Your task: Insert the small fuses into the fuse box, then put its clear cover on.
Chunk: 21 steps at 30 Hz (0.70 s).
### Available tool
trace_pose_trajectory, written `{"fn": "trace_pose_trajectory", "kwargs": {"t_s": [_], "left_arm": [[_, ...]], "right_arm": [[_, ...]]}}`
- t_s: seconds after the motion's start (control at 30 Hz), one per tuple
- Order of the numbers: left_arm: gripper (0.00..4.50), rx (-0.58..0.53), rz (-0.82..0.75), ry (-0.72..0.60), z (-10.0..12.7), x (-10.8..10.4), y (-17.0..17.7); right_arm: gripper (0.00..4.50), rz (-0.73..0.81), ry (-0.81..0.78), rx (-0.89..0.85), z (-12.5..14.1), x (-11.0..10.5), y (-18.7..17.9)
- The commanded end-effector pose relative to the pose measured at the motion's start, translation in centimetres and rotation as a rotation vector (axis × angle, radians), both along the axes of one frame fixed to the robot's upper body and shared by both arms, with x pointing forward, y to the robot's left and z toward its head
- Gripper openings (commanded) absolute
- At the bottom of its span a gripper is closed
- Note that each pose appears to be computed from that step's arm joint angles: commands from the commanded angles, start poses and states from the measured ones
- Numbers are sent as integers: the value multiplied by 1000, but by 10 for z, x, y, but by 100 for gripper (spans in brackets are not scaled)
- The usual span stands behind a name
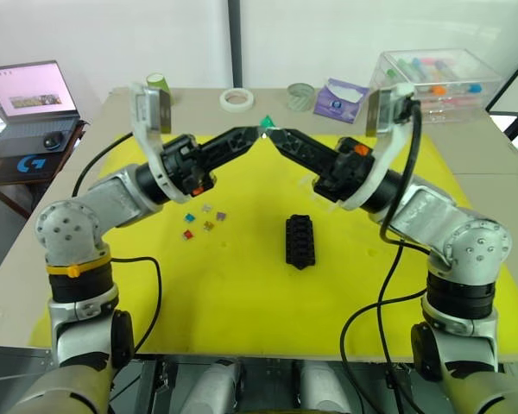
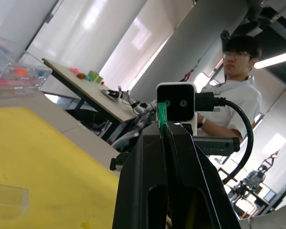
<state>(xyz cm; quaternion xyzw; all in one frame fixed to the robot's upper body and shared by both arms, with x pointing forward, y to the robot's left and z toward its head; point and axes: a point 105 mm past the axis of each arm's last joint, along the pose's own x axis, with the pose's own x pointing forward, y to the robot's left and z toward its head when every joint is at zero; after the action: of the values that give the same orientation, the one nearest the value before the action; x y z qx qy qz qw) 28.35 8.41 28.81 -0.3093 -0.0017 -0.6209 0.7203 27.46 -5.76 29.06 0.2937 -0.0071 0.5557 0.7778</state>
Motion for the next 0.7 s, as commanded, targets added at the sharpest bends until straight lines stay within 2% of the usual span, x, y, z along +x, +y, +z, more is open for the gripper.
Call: {"fn": "trace_pose_trajectory", "kwargs": {"t_s": [0.03, 0.17, 0.3, 0.33, 0.37, 0.47, 0.63, 0.7], "left_arm": [[0, -11, -14, -41, 7, -7, 0], [0, -7, -16, -41, 6, -7, 1], [0, 71, -22, -8, -6, -9, 2], [43, 98, -33, 0, -10, -11, 3], [61, 117, -39, 14, -14, -13, 6], [166, 178, -38, 15, -21, -22, 17], [346, 345, -56, -95, -40, -49, 20], [407, 423, -49, -142, -54, -57, 23]], "right_arm": [[2, 11, -42, 26, 11, -7, -1], [2, 13, -41, 28, 12, -7, -1], [2, -3, -37, 16, 10, -6, -4], [0, -7, -36, 9, 10, -5, -5], [0, -14, -32, -1, 8, -4, -7], [0, -21, -31, -52, 5, -4, -16], [0, -10, -64, -211, -3, -8, -27], [0, -9, -102, -353, -15, -11, -30]]}}
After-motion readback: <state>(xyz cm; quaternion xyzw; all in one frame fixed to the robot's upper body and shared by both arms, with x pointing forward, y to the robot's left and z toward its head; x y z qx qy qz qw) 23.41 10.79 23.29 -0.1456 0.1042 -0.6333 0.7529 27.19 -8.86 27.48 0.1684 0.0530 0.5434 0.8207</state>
